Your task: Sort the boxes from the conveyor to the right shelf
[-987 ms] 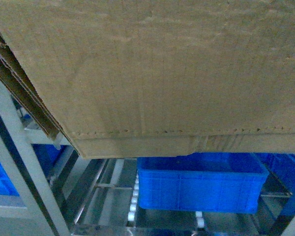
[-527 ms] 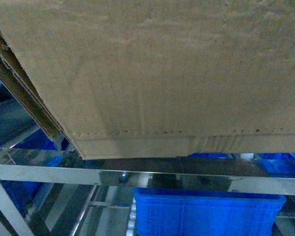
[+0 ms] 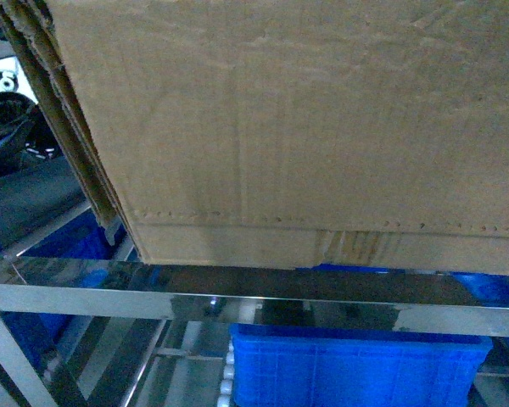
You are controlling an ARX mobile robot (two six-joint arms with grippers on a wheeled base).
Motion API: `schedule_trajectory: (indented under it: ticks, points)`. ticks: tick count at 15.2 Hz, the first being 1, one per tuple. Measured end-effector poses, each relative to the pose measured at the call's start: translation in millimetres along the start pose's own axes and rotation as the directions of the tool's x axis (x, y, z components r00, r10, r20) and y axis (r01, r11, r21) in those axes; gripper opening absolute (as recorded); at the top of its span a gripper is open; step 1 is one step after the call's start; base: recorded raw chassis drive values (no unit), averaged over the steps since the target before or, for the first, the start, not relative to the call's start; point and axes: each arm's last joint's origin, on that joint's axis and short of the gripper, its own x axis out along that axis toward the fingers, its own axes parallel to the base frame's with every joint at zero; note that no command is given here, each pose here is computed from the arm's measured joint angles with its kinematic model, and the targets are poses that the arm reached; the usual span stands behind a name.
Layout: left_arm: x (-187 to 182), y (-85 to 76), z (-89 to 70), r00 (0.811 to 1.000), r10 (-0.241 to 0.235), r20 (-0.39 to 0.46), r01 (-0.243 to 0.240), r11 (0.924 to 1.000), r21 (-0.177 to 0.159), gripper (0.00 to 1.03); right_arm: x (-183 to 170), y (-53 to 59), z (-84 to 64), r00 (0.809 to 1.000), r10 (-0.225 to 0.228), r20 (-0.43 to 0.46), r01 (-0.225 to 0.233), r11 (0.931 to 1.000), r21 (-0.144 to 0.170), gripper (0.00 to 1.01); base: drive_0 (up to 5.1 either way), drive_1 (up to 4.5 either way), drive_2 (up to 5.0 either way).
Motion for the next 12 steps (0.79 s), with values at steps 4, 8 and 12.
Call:
schedule_trajectory:
  ticks: [4,8,12]
  points:
    - [44.7,1.6,12.2,1.000,0.029,-0.007,-0.029,0.9980,0.056,0.04,48.7,-8.4,-0.9,1.000,-0.012,-0.022,0.012,0.9999,0.001,0.03,0.0,0.00,0.0]
    - [78.8,11.1,22.6,0.997,0.067,-0.023,-0.066,0.9974,0.028,0.04,91.7,-13.7,4.9,1.000,-0.005,-0.020,0.004,0.9996,-0.028,0.03,0.0,0.00,0.0]
    - [86.2,9.5,32.2,1.000,0.028,-0.015,-0.027,0.9992,0.031,0.32,97.9,-11.3,21.0,0.998,-0.055,0.024,0.057,0.9945,-0.088,0.25,0.0,0.00,0.0]
